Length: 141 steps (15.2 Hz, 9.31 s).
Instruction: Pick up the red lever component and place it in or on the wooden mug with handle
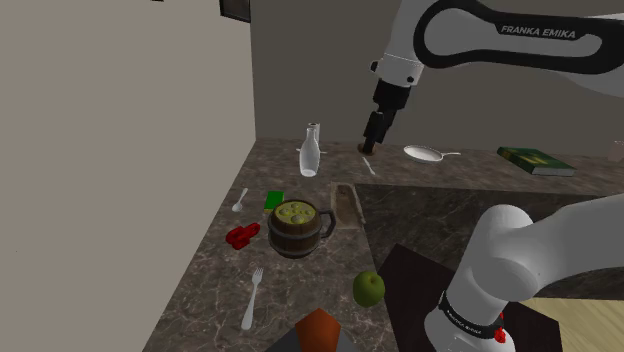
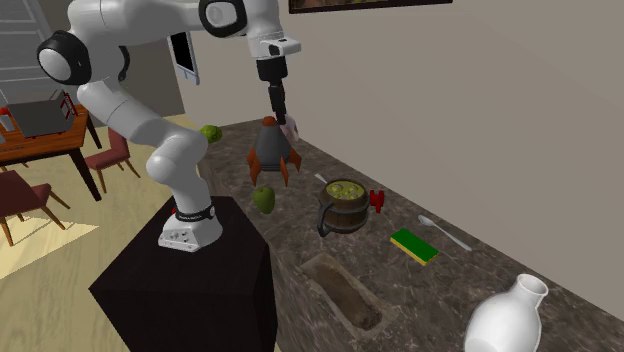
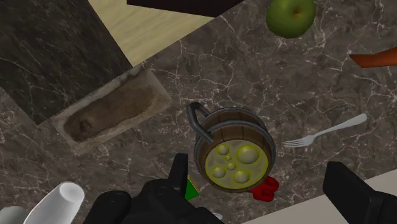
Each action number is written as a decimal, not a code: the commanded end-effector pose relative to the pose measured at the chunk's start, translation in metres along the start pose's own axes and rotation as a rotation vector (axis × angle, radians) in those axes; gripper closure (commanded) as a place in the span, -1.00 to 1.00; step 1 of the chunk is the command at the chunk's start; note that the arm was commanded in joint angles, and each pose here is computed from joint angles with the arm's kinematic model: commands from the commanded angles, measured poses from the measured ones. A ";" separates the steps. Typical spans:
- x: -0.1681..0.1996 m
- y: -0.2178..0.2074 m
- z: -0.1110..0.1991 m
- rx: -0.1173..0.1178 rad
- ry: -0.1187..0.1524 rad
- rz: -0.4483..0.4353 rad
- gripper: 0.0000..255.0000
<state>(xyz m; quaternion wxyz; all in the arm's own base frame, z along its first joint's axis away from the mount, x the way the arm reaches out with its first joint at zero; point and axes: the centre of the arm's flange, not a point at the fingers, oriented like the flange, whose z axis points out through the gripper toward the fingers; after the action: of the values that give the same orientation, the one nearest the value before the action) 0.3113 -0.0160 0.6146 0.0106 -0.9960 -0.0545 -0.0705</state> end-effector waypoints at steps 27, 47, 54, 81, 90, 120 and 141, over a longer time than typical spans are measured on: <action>0.207 -0.109 0.259 -0.007 -0.061 0.148 -1.00; 0.307 -0.152 0.425 -0.011 -0.092 0.223 -1.00; 0.307 -0.152 0.433 -0.011 -0.092 0.223 -1.00; 0.318 -0.153 0.355 -0.011 -0.092 0.223 1.00; 0.325 -0.154 0.308 -0.011 -0.092 0.223 1.00; 0.204 -0.075 0.186 -0.011 -0.092 0.223 1.00; 0.152 -0.049 0.258 -0.011 -0.092 0.223 1.00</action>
<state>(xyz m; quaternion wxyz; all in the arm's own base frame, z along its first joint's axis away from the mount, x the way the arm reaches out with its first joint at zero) 0.4911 0.0559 0.3829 0.0105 -0.9981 0.0565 -0.0229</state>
